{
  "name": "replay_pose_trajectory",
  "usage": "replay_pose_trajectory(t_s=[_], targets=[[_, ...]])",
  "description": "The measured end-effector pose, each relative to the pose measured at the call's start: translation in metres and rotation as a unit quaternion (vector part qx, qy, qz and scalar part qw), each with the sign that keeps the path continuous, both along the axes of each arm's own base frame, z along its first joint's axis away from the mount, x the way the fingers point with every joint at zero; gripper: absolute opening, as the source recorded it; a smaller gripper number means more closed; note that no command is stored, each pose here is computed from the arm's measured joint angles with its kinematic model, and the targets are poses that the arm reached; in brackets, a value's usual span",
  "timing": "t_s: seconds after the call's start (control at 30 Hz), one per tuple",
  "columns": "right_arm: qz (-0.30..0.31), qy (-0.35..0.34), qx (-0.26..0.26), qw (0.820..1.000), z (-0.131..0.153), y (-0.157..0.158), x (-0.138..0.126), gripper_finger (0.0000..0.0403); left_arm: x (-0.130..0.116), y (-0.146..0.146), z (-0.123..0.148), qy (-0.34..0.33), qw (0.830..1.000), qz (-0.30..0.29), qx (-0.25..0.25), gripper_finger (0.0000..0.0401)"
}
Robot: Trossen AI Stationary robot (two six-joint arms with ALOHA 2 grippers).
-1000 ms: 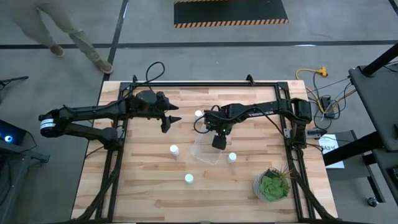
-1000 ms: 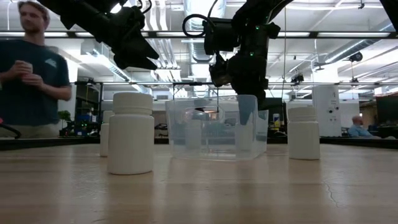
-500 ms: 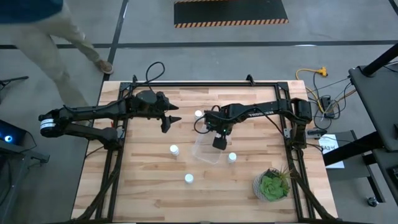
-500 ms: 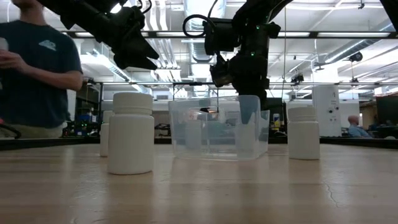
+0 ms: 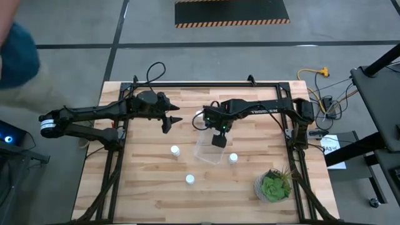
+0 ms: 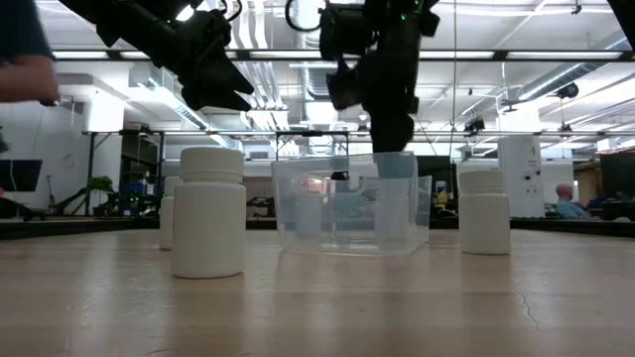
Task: Pick and place pill bottles into a basket
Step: Put the medicine bottle into the transparent bin
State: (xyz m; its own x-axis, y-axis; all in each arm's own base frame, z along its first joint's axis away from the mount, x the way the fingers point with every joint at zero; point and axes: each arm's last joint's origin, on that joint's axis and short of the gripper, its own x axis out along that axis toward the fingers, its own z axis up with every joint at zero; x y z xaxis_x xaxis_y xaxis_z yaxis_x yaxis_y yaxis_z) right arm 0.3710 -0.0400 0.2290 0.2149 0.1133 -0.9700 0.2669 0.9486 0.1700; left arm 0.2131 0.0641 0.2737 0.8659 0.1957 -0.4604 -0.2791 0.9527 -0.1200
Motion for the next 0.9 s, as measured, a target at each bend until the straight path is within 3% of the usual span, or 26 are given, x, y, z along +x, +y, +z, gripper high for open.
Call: replay_pose_trajectory(t_s=[0.27, 0.5, 0.6, 0.9], targets=[[0.006, -0.014, -0.005, 1.0, 0.041, 0.0, 0.003, 0.0301, 0.0, 0.0, 0.0, 0.0, 1.0, 0.0, 0.0, 0.0254], [0.0, -0.079, -0.039, 0.996, 0.085, 0.003, -0.011, 0.0294, 0.0, 0.0, 0.0, 0.0, 1.0, 0.0, 0.0, 0.0254], [-0.013, -0.085, -0.052, 0.995, 0.091, 0.003, -0.022, 0.0288, 0.0, 0.0, 0.0, 0.0, 1.0, 0.002, 0.001, 0.0254], [0.003, -0.05, -0.023, 0.998, 0.087, 0.022, -0.044, 0.0275, -0.001, 0.003, 0.0, 0.001, 1.0, 0.008, 0.004, 0.0254]])
